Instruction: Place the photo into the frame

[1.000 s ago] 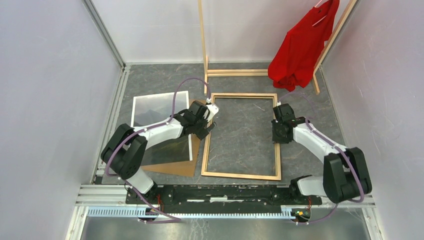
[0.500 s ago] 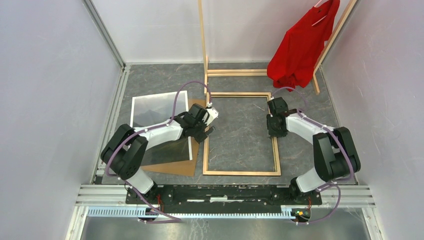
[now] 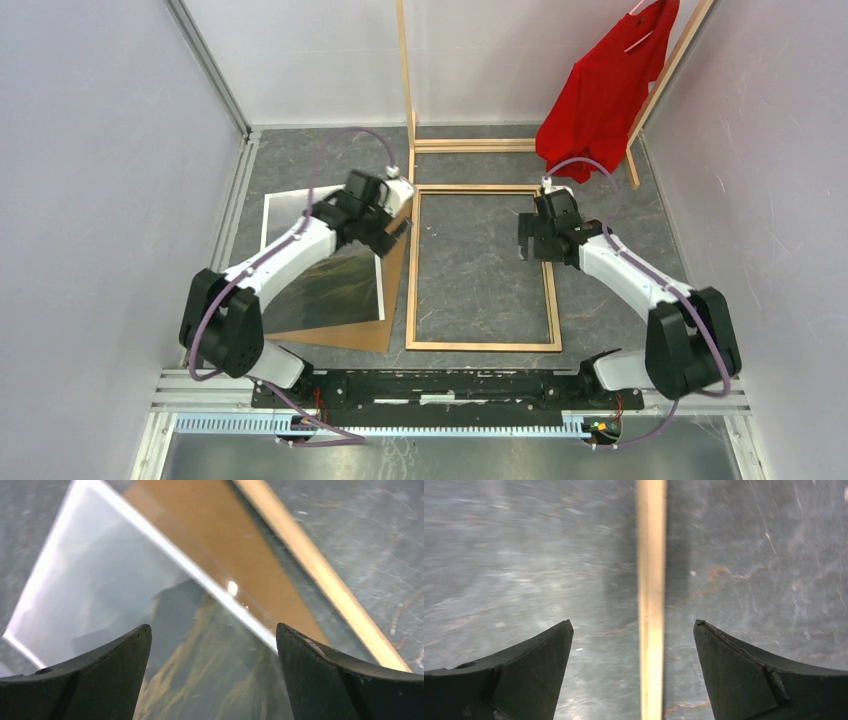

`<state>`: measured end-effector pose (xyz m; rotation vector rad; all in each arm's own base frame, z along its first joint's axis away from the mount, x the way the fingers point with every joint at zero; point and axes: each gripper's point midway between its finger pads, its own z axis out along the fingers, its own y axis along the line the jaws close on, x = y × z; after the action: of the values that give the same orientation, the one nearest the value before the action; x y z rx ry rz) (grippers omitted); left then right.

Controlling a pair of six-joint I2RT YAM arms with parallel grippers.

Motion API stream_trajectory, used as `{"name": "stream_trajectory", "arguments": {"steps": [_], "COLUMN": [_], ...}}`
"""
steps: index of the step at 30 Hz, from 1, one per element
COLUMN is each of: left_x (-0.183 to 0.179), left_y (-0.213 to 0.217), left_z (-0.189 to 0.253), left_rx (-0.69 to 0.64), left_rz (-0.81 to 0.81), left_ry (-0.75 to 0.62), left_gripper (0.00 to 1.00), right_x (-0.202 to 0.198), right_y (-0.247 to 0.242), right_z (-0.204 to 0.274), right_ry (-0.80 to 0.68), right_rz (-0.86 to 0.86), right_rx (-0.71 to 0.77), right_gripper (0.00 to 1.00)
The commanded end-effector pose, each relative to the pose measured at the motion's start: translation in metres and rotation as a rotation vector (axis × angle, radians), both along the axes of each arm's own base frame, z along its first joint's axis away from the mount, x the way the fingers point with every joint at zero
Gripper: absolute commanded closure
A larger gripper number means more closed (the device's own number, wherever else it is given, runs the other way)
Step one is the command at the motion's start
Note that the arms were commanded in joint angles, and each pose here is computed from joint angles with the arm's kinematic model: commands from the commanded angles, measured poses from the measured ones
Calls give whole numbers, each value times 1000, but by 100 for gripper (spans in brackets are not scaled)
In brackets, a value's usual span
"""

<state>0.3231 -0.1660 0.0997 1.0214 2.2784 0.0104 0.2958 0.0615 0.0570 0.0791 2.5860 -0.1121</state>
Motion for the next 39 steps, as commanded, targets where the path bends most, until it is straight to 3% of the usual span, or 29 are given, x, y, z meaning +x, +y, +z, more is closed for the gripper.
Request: {"name": "stream_trajectory", "arguments": {"steps": [1, 6, 9, 15, 18, 26, 39], "left_x": [21, 36, 32, 14, 4, -15, -18], "left_y": [52, 160, 225, 324, 358, 404, 408], "left_z": [46, 46, 38, 18, 7, -19, -38], "left_rx": [-57, 13, 35, 115, 165, 210, 199], "left_rz": [68, 307, 471, 718, 815, 914, 919], "left_ry": [-27, -30, 0, 26, 14, 44, 68], "left_gripper": [0, 0, 0, 0, 0, 0, 0], "right_x": [26, 35, 30, 15, 14, 2, 7], "right_y": [52, 150, 222, 344, 378, 384, 370], "right_z": [56, 100, 110, 92, 67, 15, -26], "right_ry": [-212, -306, -286, -174, -100, -5, 45], "right_rz": [98, 292, 417, 592, 591, 451, 354], "right_rx": [134, 340, 462, 568, 563, 518, 401], "right_gripper": [2, 2, 2, 2, 3, 2, 2]}}
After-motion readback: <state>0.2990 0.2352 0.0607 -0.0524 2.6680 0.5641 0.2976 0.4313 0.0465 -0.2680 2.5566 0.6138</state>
